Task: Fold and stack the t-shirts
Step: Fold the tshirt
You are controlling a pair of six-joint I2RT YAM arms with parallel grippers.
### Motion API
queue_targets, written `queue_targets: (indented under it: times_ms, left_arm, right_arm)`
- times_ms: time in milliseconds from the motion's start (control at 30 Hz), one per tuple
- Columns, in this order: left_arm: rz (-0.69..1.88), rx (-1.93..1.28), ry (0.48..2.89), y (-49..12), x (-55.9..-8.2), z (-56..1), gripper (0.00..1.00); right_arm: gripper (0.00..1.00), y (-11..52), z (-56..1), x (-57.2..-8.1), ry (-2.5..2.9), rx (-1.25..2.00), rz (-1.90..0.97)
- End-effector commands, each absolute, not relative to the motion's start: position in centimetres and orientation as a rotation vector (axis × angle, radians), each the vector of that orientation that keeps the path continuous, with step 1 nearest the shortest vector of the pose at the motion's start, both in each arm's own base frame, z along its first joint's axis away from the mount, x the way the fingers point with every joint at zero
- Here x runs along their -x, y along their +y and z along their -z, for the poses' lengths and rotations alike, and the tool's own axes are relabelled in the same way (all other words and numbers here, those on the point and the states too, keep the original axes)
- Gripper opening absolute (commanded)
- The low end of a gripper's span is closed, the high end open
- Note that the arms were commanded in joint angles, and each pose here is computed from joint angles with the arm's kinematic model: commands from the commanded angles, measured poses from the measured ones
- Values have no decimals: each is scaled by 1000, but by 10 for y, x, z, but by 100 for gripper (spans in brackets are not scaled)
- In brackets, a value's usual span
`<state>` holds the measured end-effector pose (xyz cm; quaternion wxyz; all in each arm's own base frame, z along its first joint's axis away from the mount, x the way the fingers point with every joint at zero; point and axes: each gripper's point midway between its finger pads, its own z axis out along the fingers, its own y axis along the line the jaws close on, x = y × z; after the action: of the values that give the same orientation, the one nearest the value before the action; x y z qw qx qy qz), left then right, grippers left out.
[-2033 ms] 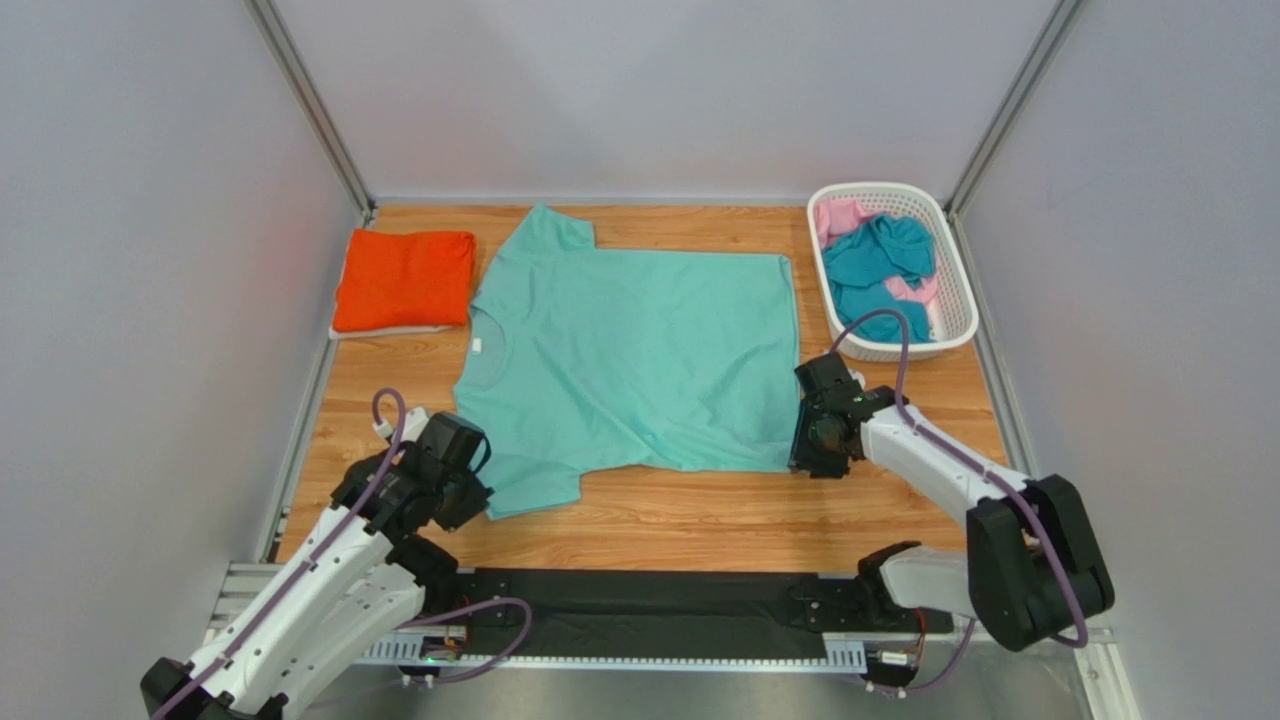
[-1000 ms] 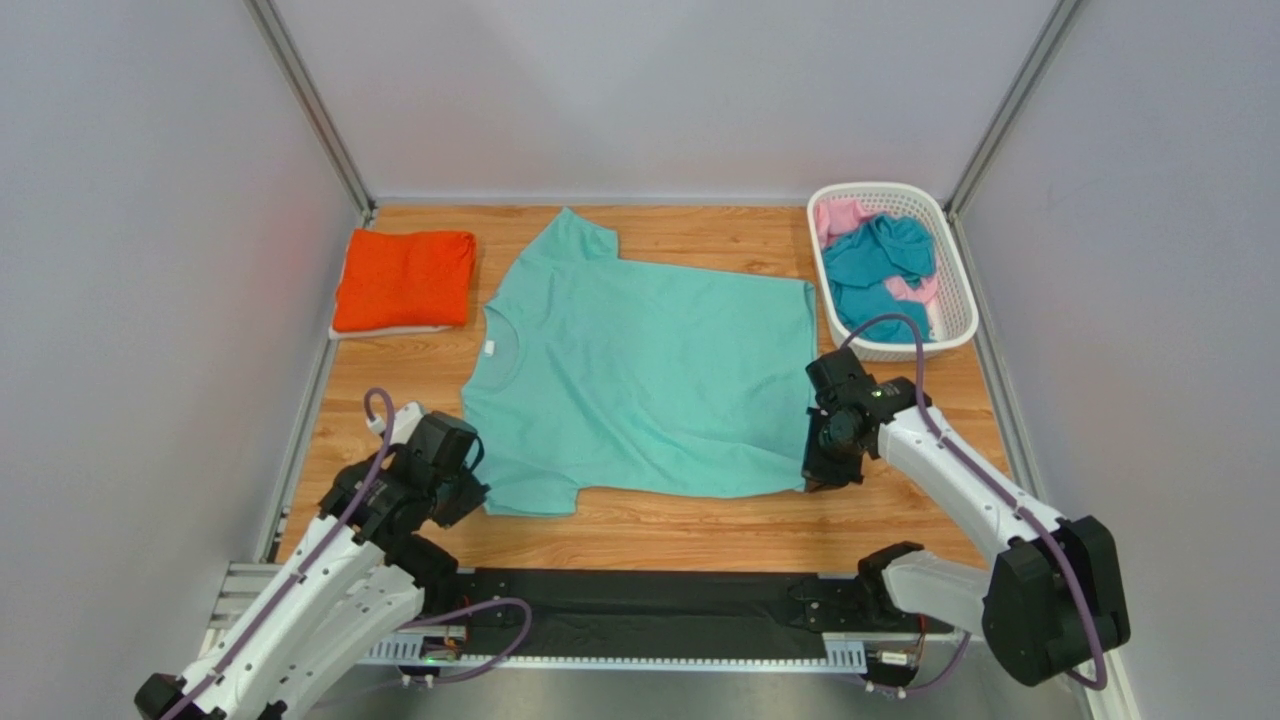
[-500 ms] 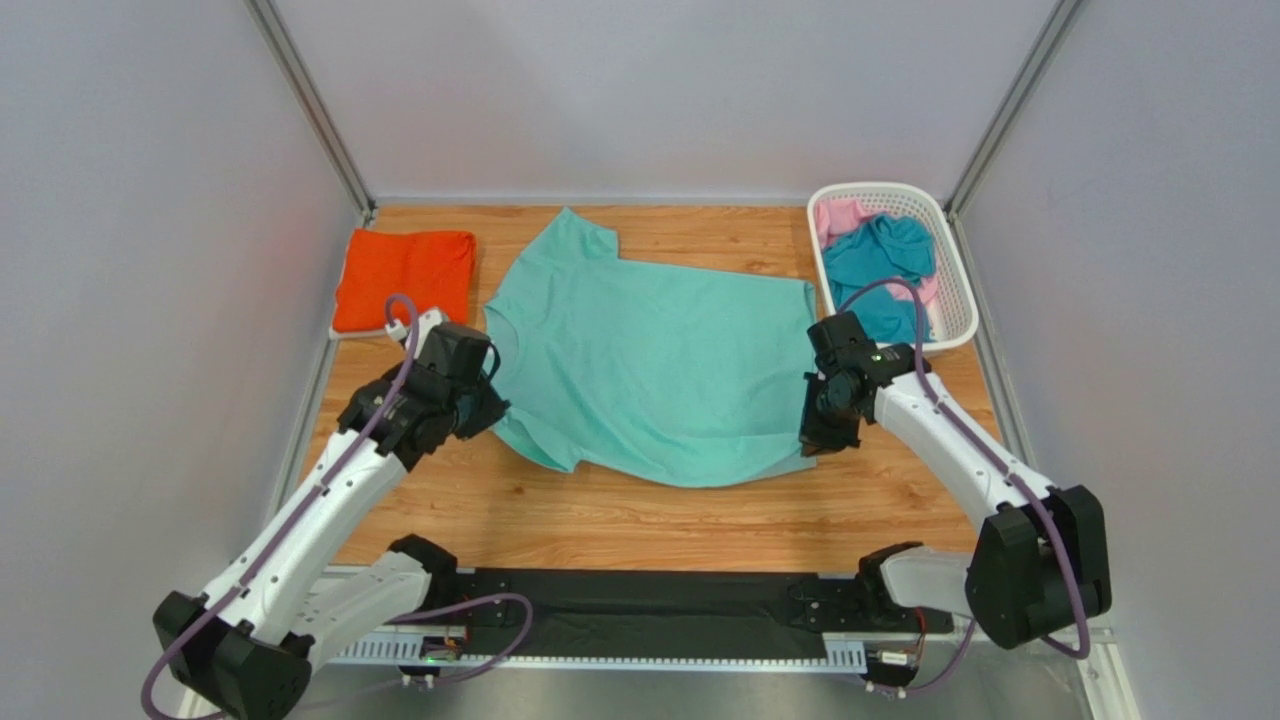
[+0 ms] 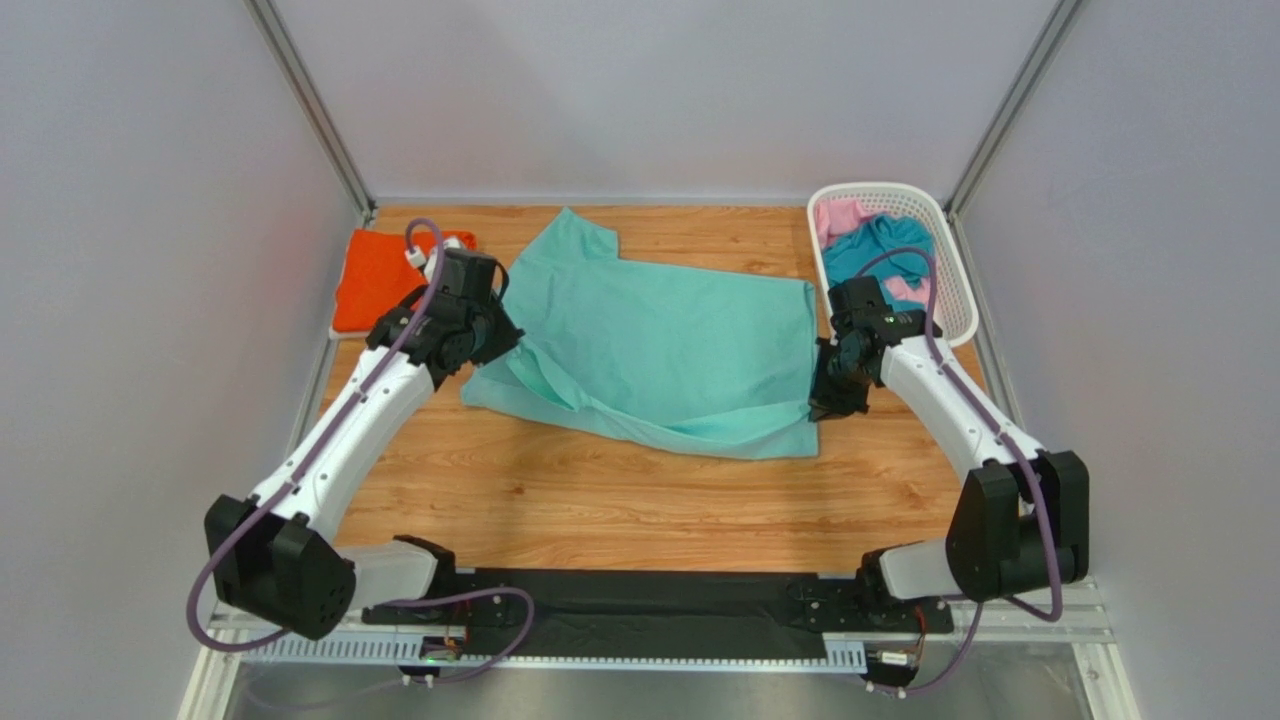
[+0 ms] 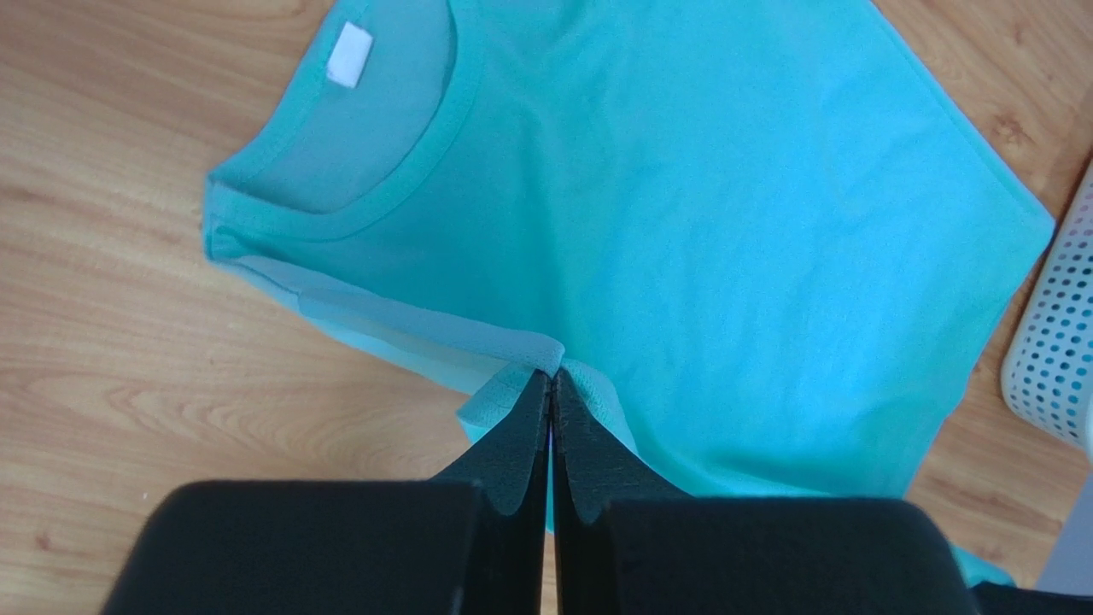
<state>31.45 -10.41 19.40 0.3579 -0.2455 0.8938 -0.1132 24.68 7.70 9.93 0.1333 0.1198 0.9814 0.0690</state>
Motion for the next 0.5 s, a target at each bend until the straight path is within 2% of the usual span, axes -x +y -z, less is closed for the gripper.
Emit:
queue_targets:
  times_ms: [0,233,467]
  left_arm:
    - [333,574,2246,-109,-345,-213,0]
    - [285,559,2257,-109,-386,-212,0]
    - [213,563,2308,-106,-430,-184,0]
  right_arm:
    - [0,80,-111,-276,2782,-317,-269]
    - [0,81,-109,-309,2768,-327,-309]
    - [0,74,-97,-347,2753,-337,-260]
